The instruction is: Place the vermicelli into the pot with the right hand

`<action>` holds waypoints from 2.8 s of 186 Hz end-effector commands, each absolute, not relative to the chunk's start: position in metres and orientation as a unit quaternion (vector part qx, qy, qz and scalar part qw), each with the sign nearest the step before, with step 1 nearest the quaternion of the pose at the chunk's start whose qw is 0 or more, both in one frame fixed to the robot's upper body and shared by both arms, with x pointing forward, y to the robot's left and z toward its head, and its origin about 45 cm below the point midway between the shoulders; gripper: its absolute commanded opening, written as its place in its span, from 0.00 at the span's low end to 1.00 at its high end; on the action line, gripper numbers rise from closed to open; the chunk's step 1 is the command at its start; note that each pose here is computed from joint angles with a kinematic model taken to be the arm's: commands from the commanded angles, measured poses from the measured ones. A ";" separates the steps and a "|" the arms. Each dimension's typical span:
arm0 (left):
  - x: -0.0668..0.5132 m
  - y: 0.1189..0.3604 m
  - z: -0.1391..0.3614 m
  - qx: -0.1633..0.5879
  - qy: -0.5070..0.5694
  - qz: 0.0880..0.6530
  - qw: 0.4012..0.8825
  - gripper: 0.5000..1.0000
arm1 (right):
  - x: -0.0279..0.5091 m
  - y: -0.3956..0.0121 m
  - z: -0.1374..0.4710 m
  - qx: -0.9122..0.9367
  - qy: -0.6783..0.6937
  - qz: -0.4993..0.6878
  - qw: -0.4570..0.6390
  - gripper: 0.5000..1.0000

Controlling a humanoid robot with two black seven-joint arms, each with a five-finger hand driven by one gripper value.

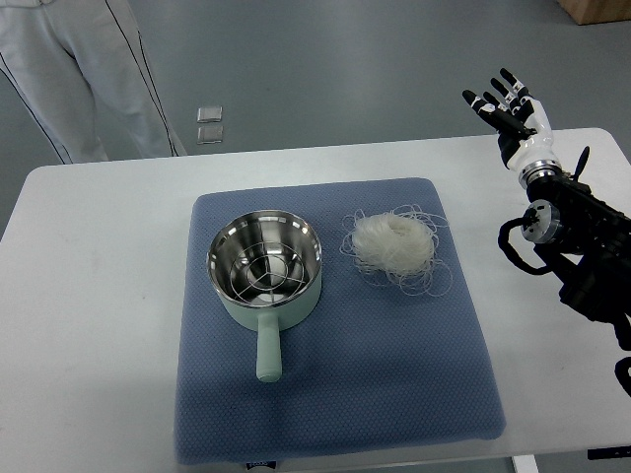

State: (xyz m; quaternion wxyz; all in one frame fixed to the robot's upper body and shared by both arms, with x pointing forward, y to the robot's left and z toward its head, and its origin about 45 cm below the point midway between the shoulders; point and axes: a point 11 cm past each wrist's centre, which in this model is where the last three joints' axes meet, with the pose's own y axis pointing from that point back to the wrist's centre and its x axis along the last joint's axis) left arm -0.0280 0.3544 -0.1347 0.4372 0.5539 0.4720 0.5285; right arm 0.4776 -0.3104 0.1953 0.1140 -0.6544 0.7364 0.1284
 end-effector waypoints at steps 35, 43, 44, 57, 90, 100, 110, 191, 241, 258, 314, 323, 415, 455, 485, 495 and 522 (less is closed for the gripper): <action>-0.028 0.354 -0.135 0.554 0.472 0.528 0.437 1.00 | 0.478 -0.321 0.205 -0.666 0.730 0.110 0.104 0.81; -0.028 0.354 -0.135 0.554 0.472 0.528 0.437 1.00 | 0.478 -0.324 0.209 -0.671 0.728 0.100 0.099 0.81; -0.028 0.354 -0.135 0.554 0.472 0.528 0.437 1.00 | 0.478 -0.324 0.210 -0.673 0.727 0.096 0.097 0.80; -0.028 0.354 -0.135 0.554 0.472 0.528 0.437 1.00 | 0.479 -0.318 0.215 -0.692 0.714 0.069 0.077 0.81; -0.028 0.354 -0.135 0.554 0.472 0.528 0.437 1.00 | 0.479 -0.290 0.230 -0.756 0.653 -0.043 0.001 0.80; -0.028 0.354 -0.135 0.553 0.472 0.529 0.437 1.00 | 0.478 -0.287 0.235 -0.772 0.631 -0.072 -0.016 0.80; -0.028 0.354 -0.135 0.554 0.472 0.528 0.437 1.00 | 0.475 -0.281 0.236 -0.792 0.602 -0.099 -0.037 0.80; -0.028 0.354 -0.135 0.553 0.472 0.529 0.437 1.00 | 0.459 -0.251 0.258 -0.859 0.364 -0.292 -0.209 0.80; -0.028 0.354 -0.135 0.553 0.472 0.529 0.437 1.00 | 0.446 -0.224 0.271 -0.842 0.221 -0.402 -0.285 0.81; -0.028 0.354 -0.135 0.553 0.472 0.529 0.437 1.00 | 0.444 -0.225 0.272 -0.834 0.195 -0.419 -0.303 0.80; -0.028 0.354 -0.135 0.553 0.472 0.529 0.437 1.00 | 0.421 -0.231 0.236 -0.827 0.134 -0.423 -0.345 0.80; -0.028 0.354 -0.135 0.553 0.472 0.529 0.437 1.00 | 0.419 -0.233 0.230 -0.829 0.135 -0.419 -0.346 0.80; -0.028 0.354 -0.135 0.553 0.472 0.529 0.437 1.00 | 0.397 -0.230 0.182 -0.837 0.141 -0.400 -0.346 0.80; -0.028 0.354 -0.135 0.553 0.472 0.529 0.437 1.00 | 0.403 -0.237 0.175 -0.823 0.166 -0.403 -0.364 0.80; -0.028 0.354 -0.135 0.553 0.472 0.529 0.437 1.00 | 0.405 -0.240 0.173 -0.817 0.176 -0.404 -0.372 0.79; -0.028 0.354 -0.135 0.553 0.472 0.529 0.437 1.00 | 0.405 -0.240 0.173 -0.815 0.178 -0.403 -0.376 0.78; -0.028 0.354 -0.135 0.553 0.472 0.529 0.437 1.00 | 0.406 -0.235 0.169 -0.815 0.180 -0.400 -0.380 0.62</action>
